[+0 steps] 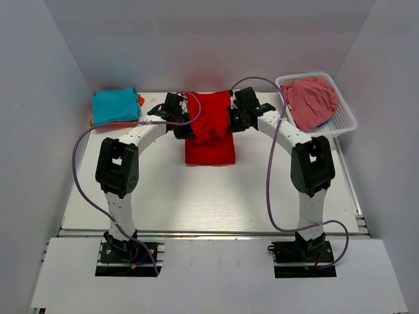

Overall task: Fold and stack the t-shirts
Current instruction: Fold the folded rectangular tshirt in 1/3 of the way

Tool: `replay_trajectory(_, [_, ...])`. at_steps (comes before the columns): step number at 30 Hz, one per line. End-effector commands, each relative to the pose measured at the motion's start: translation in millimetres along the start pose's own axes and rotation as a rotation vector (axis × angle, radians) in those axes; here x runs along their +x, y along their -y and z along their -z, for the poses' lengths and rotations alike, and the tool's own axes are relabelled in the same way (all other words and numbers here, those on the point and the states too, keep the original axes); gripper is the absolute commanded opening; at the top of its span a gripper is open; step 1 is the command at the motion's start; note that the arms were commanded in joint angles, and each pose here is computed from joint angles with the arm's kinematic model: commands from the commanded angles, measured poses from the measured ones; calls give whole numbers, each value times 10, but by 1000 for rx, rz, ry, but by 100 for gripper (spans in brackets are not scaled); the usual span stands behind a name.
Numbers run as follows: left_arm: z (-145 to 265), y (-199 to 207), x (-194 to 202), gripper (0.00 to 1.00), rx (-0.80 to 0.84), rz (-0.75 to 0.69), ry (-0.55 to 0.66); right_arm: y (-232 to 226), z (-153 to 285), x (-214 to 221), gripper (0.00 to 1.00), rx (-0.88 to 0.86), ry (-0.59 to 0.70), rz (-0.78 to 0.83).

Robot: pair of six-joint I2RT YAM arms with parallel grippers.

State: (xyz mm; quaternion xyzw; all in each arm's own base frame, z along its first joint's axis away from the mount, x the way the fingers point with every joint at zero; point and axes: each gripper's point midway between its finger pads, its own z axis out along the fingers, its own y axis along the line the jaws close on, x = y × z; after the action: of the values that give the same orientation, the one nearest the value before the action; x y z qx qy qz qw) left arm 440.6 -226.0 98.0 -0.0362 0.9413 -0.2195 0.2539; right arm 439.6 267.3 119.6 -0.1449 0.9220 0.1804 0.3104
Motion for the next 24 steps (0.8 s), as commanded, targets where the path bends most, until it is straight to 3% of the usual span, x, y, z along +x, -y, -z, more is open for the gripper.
replay_trajectory(1, [49, 120, -330, 0, 72, -30, 67, 23, -13, -269, 0, -17, 49, 27])
replay_trajectory(9, [-282, -19, -385, 0, 87, 0, 22, 86, -318, -370, 0, -57, 56, -7])
replay_trajectory(11, [-366, -92, -448, 11, 73, 15, 40, 126, -414, -415, 0, -55, 66, -64])
replay_trajectory(12, [-395, -148, -504, 14, 72, 21, 56, 98, -450, -579, 2, -86, 131, -68])
replay_trajectory(16, [-435, -91, -1024, 19, 195, 165, 153, -21, -615, -991, 24, -228, 280, -218])
replay_trajectory(17, [-419, -31, -1226, 21, 255, 168, 207, -13, -597, -1140, 44, -283, 319, -237])
replay_trajectory(18, [-451, -12, -1373, 28, 300, 171, 230, -111, -421, -1492, 56, -349, 393, -306])
replay_trajectory(19, [-440, 13, -1434, 47, 341, 191, 219, -112, -473, -1524, 73, -380, 397, -324])
replay_trajectory(20, [-409, -9, -1566, 99, 373, 203, 211, -149, -319, -1726, 90, -455, 431, -333])
replay_trajectory(24, [-303, -233, -1532, 100, 316, 250, 179, 38, -190, -1713, 90, -361, 434, -318])
